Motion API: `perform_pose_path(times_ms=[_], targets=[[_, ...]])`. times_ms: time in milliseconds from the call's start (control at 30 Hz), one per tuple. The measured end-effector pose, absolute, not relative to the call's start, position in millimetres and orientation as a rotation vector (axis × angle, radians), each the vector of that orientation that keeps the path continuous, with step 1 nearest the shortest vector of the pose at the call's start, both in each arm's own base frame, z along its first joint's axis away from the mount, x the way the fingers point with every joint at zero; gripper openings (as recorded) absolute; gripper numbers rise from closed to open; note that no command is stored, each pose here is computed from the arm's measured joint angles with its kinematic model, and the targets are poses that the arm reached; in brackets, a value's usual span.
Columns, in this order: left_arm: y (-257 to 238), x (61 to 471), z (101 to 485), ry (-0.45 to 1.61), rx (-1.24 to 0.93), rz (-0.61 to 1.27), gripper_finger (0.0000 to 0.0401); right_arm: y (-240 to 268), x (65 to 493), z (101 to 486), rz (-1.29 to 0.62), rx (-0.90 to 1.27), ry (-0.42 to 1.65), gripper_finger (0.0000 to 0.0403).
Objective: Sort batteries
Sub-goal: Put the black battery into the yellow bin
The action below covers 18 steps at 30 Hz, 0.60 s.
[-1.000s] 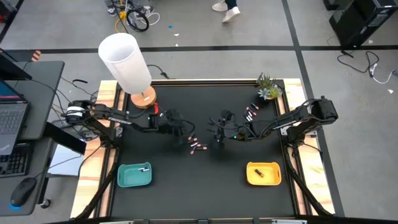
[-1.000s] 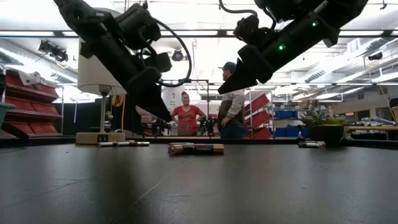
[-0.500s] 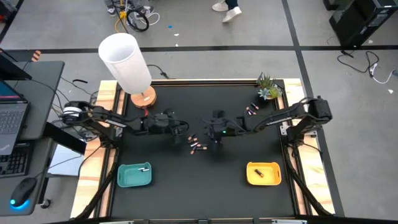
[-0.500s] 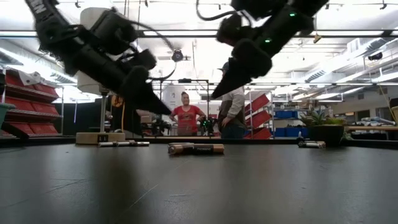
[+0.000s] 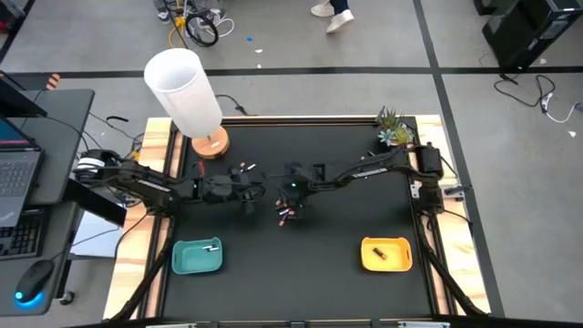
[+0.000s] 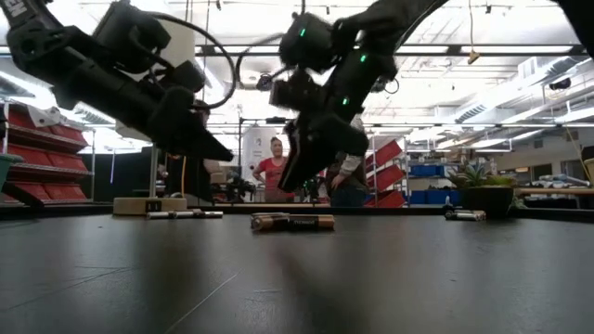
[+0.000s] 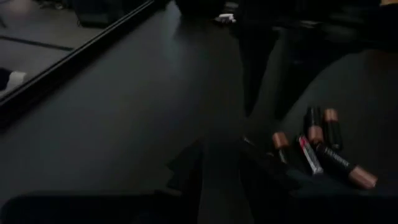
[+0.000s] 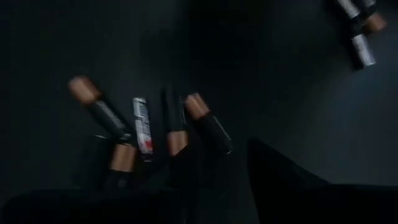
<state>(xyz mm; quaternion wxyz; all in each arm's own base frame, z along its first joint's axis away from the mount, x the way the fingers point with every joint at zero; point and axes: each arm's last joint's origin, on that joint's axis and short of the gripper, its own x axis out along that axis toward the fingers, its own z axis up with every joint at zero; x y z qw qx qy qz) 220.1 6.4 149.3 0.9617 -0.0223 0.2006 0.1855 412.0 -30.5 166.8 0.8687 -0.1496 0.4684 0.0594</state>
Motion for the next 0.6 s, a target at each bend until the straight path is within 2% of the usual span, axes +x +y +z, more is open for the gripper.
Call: perform_pose_path(times_ms=[433,600], targets=[[-15,213,143,0.465,-0.037,0.453,0.0117,-47,421,162,0.279,-0.330,0.939,0.0099],[-18,212,144,0.457,-0.041,0.456,0.0117,-48,426,142,0.298,-0.349,0.951,0.0100]])
